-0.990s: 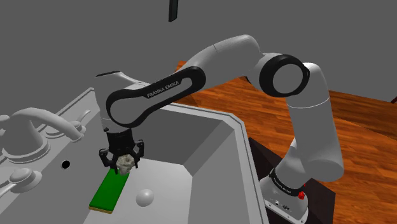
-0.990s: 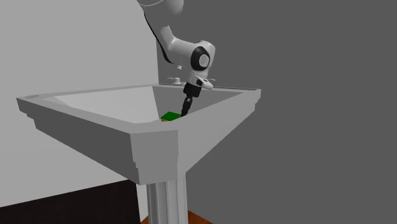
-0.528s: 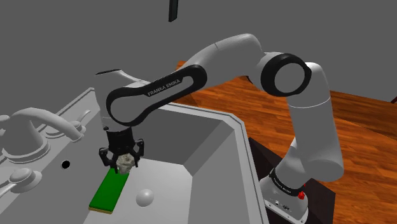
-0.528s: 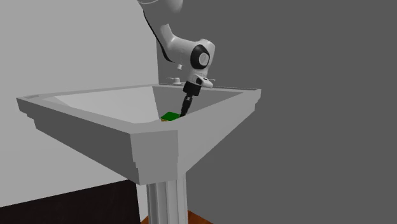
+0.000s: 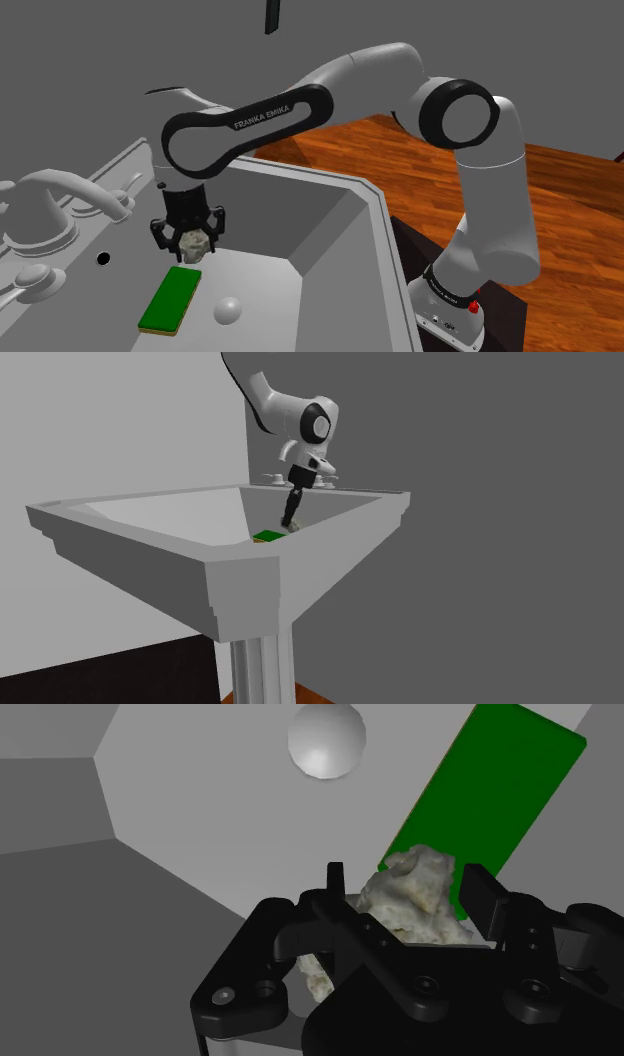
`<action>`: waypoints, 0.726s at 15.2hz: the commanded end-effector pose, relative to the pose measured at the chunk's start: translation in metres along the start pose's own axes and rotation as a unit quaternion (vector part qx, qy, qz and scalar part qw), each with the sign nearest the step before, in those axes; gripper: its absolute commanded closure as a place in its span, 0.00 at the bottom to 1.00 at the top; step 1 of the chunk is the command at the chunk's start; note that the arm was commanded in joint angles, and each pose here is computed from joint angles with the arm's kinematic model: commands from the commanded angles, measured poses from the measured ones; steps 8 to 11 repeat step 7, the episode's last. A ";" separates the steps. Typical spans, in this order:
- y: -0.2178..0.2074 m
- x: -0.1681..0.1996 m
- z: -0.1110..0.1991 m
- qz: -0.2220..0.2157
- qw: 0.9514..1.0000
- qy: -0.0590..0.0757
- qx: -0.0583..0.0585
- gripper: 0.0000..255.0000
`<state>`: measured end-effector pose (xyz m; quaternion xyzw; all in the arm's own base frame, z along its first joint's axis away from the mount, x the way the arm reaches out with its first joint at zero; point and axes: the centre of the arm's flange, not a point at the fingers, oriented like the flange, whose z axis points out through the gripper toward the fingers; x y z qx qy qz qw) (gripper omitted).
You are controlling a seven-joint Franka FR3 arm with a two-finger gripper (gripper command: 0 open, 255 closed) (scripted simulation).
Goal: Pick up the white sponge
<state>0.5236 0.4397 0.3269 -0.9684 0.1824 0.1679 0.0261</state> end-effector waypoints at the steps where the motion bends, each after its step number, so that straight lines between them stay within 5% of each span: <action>1: 0.002 -0.003 -0.011 0.000 1.000 0.000 0.000 1.00; 11: 0.002 -0.011 -0.031 0.000 1.000 0.000 0.000 1.00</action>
